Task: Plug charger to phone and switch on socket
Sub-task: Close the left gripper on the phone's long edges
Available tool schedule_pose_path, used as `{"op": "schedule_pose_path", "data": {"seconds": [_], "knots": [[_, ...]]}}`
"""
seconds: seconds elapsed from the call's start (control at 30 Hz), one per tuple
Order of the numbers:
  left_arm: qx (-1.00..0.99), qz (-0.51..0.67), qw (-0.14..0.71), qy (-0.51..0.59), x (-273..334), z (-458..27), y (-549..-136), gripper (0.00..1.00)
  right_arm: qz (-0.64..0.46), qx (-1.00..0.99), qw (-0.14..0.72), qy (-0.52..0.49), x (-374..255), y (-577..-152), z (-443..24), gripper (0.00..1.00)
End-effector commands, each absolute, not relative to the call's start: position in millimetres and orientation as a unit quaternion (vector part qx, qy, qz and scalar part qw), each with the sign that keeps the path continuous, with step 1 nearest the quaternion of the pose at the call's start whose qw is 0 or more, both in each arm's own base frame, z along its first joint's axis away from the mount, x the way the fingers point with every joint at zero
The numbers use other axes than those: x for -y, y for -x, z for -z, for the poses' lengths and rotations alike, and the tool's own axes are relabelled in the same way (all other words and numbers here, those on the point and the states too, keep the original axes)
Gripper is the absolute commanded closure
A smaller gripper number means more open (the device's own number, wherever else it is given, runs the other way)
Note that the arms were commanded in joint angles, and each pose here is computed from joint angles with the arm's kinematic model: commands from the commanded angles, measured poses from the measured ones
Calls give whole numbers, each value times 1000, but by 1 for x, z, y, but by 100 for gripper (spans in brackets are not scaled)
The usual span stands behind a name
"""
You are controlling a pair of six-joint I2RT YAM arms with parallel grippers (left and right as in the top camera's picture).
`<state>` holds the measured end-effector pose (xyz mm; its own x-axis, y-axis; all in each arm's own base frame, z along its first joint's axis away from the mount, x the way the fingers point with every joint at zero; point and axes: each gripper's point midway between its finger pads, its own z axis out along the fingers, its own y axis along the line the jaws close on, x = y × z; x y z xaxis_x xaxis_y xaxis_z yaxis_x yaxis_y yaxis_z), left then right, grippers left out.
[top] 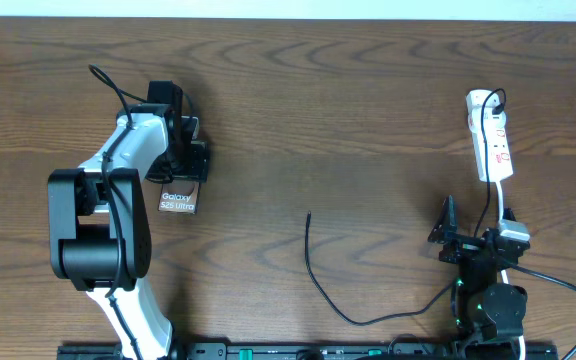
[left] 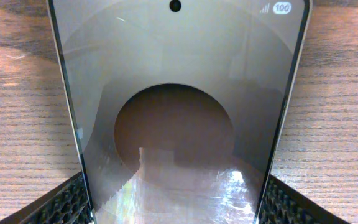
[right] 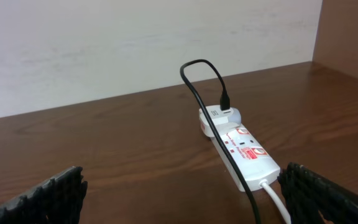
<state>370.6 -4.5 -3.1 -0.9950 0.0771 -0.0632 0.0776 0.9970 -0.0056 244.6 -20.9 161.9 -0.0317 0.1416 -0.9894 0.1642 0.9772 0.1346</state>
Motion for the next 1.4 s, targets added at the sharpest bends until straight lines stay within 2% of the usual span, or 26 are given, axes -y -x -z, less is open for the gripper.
{"op": "schedule_pose_path", "data": {"seconds": [0.0, 0.4, 0.5, 0.7, 0.93, 1.2, 1.27, 1.37], "knots": [[-999, 15, 7, -42, 7, 16, -357, 24, 10, -718, 688, -103, 20, -244, -162, 1], [-999, 15, 7, -41, 7, 16, -357, 25, 10, -718, 688, -103, 20, -244, -162, 1], [-999, 15, 7, -42, 7, 16, -357, 30, 10, -718, 688, -103, 20, -244, -162, 1], [-999, 15, 7, -41, 7, 16, -357, 34, 10, -718, 688, -103, 20, -244, -162, 1], [-999, 15, 7, -41, 7, 16, -357, 51, 10, -718, 688, -103, 20, -244, -162, 1], [-999, 15, 7, -41, 7, 16, -357, 81, 10, -718, 688, -103, 20, -244, -162, 1], [-999, 15, 7, -41, 7, 16, -357, 92, 10, -718, 688, -103, 20, -244, -162, 1], [-999, 15, 7, -41, 7, 16, -357, 92, 10, -718, 688, -103, 20, -244, -162, 1]]}}
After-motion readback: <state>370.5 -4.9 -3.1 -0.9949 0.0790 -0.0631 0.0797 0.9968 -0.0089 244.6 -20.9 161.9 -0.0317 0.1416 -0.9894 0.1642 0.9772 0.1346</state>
